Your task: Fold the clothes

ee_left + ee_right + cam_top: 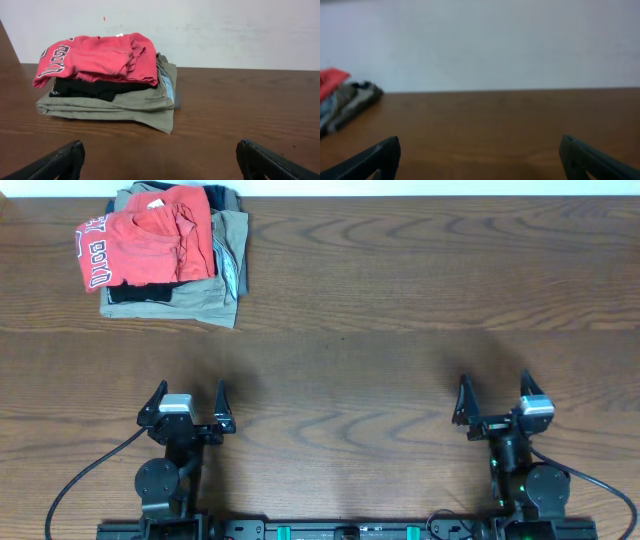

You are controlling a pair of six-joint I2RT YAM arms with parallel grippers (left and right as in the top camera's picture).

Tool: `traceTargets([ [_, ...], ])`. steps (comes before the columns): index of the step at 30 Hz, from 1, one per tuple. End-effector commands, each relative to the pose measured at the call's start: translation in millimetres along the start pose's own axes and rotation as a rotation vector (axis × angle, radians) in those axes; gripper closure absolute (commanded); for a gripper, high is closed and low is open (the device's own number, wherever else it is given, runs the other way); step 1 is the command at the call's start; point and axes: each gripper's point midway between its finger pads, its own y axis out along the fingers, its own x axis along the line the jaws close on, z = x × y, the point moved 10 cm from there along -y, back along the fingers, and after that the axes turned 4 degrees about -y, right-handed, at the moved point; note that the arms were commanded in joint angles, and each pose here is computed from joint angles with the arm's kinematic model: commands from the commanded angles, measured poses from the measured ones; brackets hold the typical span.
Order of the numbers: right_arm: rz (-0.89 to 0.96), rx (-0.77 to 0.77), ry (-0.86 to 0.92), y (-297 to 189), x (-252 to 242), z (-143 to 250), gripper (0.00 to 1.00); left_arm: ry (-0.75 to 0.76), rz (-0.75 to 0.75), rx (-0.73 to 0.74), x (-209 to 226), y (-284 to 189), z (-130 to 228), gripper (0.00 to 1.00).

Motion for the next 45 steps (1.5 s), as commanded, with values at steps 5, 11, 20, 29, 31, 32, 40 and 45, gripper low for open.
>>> traceTargets([
  [5, 0.026, 0.083, -0.110, -1, -1, 13, 0.01, 0.002, 0.012, 0.046, 0, 1, 10, 0.02],
  [11, 0.014, 0.110, -0.261, -1, -1, 16, 0.01, 0.002, 0.012, 0.046, 0, 1, 10, 0.02],
  [20, 0.000, 0.108, -0.248, -1, 0, 16, 0.01, 0.002, 0.012, 0.046, 0, 1, 10, 0.02],
  [29, 0.000, 0.108, -0.248, -1, 0, 16, 0.01, 0.002, 0.012, 0.046, 0, 1, 10, 0.02],
  [31, 0.000, 0.108, -0.248, -1, 0, 16, 0.01, 0.002, 0.012, 0.046, 0, 1, 10, 0.02],
  [32, 0.000, 0.108, -0.248, -1, 0, 16, 0.01, 0.002, 0.012, 0.046, 0, 1, 10, 0.02],
  [40, 0.000, 0.108, -0.248, -1, 0, 16, 0.01, 0.002, 0.012, 0.046, 0, 1, 10, 0.02],
  [45, 0.000, 0.108, -0.248, -1, 0, 16, 0.01, 0.002, 0.012, 0.046, 0, 1, 10, 0.02],
])
